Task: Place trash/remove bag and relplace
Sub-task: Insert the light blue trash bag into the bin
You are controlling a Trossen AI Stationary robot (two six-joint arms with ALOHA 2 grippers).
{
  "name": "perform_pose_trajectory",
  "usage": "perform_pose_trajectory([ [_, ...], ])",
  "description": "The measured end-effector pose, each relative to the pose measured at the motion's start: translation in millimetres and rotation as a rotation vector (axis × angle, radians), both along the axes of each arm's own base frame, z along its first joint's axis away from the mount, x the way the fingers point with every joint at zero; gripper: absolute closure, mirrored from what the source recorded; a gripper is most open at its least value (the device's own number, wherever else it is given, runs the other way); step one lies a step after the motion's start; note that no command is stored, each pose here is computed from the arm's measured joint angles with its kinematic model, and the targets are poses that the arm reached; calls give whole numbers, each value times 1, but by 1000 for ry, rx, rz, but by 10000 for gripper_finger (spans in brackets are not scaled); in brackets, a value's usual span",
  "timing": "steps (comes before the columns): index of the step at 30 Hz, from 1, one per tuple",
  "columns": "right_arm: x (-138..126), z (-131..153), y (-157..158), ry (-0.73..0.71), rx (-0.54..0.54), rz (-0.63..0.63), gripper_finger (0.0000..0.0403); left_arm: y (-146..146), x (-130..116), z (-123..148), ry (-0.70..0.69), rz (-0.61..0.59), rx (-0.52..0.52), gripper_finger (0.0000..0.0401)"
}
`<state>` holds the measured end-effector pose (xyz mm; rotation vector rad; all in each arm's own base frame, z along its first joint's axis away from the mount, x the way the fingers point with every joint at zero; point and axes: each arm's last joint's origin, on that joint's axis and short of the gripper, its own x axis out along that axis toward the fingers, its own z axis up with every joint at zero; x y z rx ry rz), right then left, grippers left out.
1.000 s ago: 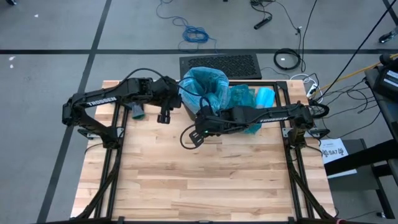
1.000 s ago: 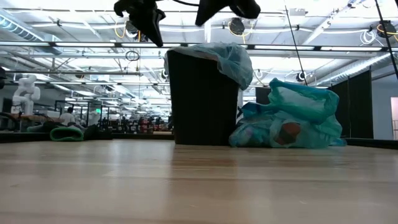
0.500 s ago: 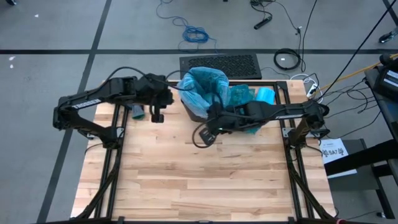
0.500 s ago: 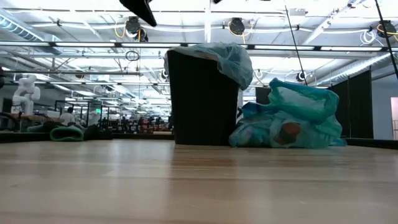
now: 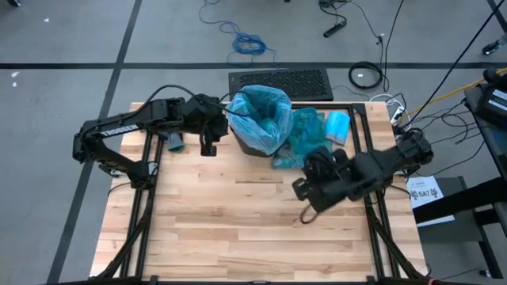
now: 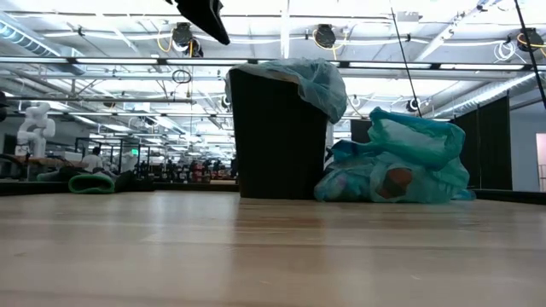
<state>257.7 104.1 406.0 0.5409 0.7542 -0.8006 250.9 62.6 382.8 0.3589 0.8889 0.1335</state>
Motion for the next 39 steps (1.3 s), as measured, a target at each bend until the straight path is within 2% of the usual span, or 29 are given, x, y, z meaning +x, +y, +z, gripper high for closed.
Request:
perform_pose_trajectory([
  [5, -21, -16, 14, -16, 25, -53, 403, 3, 8, 3, -25, -34, 126, 243],
  [10, -39, -39, 13, -18, 54, -158, 403, 5, 20, -2, 10, -152, 227, 235],
  [14, -44, -50, 14, -39, 77, -176, 403, 8, 32, -14, 59, -194, 234, 235],
  [23, -45, -50, 13, -38, 70, -154, 403, 10, 42, -29, 129, -205, 208, 236],
  [27, -45, -50, 13, -36, 67, -151, 403, 11, 46, -37, 177, -203, 191, 264],
  [34, -44, -50, 14, -45, 75, -150, 403, 12, 46, -39, 175, -131, 178, 384],
  [39, -44, -50, 14, -51, 79, -149, 403, 13, 44, -36, 170, -90, 202, 379],
])
